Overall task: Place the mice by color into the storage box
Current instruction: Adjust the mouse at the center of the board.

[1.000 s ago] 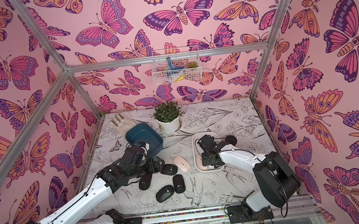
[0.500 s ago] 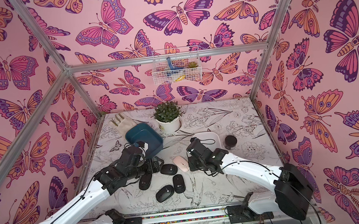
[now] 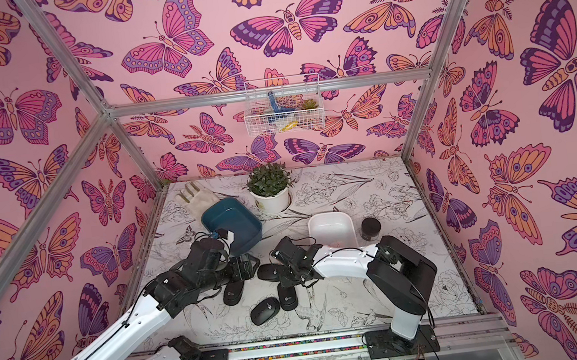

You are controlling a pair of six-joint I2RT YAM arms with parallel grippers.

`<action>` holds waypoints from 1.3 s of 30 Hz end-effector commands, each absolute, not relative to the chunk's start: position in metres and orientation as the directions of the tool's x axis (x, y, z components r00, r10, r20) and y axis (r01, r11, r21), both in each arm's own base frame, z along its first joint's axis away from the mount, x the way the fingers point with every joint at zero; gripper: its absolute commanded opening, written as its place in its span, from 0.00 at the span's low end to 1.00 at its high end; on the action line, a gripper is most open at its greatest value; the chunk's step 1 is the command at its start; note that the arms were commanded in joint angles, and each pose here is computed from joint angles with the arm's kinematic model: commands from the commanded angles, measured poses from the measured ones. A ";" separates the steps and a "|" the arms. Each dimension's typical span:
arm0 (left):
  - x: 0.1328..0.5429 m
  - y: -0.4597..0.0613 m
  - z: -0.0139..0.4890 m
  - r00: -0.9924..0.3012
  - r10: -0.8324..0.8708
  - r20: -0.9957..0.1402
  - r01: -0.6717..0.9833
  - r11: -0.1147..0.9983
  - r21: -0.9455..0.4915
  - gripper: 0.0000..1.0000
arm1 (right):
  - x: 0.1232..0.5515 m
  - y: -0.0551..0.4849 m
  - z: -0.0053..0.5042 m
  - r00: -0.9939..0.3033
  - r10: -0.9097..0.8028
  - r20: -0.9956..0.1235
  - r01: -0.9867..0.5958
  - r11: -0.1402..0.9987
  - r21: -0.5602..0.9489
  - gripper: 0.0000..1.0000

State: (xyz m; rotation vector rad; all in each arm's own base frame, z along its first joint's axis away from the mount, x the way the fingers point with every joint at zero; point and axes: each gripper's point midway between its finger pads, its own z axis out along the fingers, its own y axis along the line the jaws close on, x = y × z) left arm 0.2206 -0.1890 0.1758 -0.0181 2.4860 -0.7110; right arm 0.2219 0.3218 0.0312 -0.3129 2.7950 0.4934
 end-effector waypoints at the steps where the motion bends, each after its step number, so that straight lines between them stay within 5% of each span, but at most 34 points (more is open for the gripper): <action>1: 0.217 -0.180 0.166 -0.855 -0.137 -0.501 0.128 0.879 -0.459 0.84 | 0.230 0.311 0.028 -0.940 -0.132 -0.315 -0.210 0.951 0.228 0.02; 19: 0.216 -0.176 0.166 -0.855 -0.130 -0.501 0.128 0.885 -0.448 0.84 | 0.285 0.266 0.025 -0.938 -0.096 -0.334 -0.123 0.991 0.060 0.01; 31: 0.212 -0.172 0.159 -0.861 -0.127 -0.493 0.122 0.889 -0.442 0.84 | 0.347 0.297 0.041 -0.934 -0.056 -0.353 -0.128 0.975 0.183 0.07; 36: 0.208 -0.169 0.159 -0.860 -0.133 -0.494 0.118 0.888 -0.445 0.85 | 0.340 0.289 0.056 -0.927 -0.056 -0.370 -0.132 0.974 0.183 0.21; 39: 0.206 -0.166 0.158 -0.856 -0.142 -0.497 0.112 0.888 -0.446 0.85 | 0.323 0.285 0.069 -0.918 -0.043 -0.394 -0.146 0.961 0.235 0.53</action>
